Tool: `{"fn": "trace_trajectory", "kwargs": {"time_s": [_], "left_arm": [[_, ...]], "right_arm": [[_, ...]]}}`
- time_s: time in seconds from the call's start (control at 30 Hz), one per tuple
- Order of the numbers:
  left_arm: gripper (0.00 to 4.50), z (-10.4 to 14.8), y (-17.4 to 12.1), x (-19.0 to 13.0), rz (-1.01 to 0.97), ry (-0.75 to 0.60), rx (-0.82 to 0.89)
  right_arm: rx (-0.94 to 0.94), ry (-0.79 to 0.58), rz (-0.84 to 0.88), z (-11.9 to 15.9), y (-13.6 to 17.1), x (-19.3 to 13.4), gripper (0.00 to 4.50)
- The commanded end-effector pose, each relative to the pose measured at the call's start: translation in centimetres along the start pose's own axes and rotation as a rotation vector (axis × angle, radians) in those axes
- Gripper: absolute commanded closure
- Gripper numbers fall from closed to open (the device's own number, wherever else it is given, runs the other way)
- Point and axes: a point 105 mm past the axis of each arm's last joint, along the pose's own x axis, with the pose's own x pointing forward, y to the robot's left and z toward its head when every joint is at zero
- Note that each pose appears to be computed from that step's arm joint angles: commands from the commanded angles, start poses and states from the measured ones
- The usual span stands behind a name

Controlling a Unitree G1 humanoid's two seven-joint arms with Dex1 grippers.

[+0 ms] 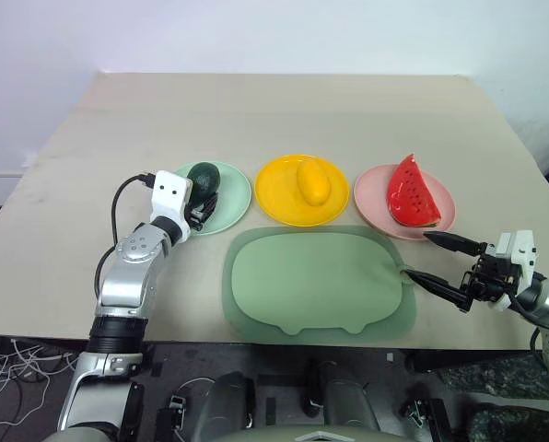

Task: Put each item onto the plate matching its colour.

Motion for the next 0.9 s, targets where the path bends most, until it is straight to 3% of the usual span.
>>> {"fn": "trace_trajectory", "kwargs": {"time_s": [0.03,0.07,0.27,0.43,0.57,0.77,0.9], "left_arm": [[1.81,0.6,0.7,0.3,0.012,0.0,0.043],[1.81,0.6,0.6,0.4,0.003,0.006,0.035],[0.01,0.7,0.9,0.4,0.011,0.031,0.047],[0.01,3.1,1.5,0.0,0.03,-0.029,0.063],[0.01,6.4,1.8,-1.5,-0.023,-0.151,0.026],[0.01,7.4,2.9,-6.0,-0.143,-0.172,0.011],[0.01,6.0,4.3,-10.7,-0.265,-0.157,-0.007]], "right_arm": [[-0.04,-0.034,-0.004,1.3,-0.1,0.1,0.0],[-0.04,-0.034,-0.007,1.3,-0.1,0.1,0.0],[-0.037,-0.038,-0.017,1.2,-0.1,0.1,0.0],[-0.031,-0.041,-0.017,1.0,0.0,0.3,0.0],[-0.028,-0.043,-0.016,1.0,0.0,0.3,0.0],[-0.035,-0.039,-0.04,1.1,-0.4,-0.5,0.0],[-0.043,-0.032,-0.075,1.2,-1.1,-1.5,0.0]]}}
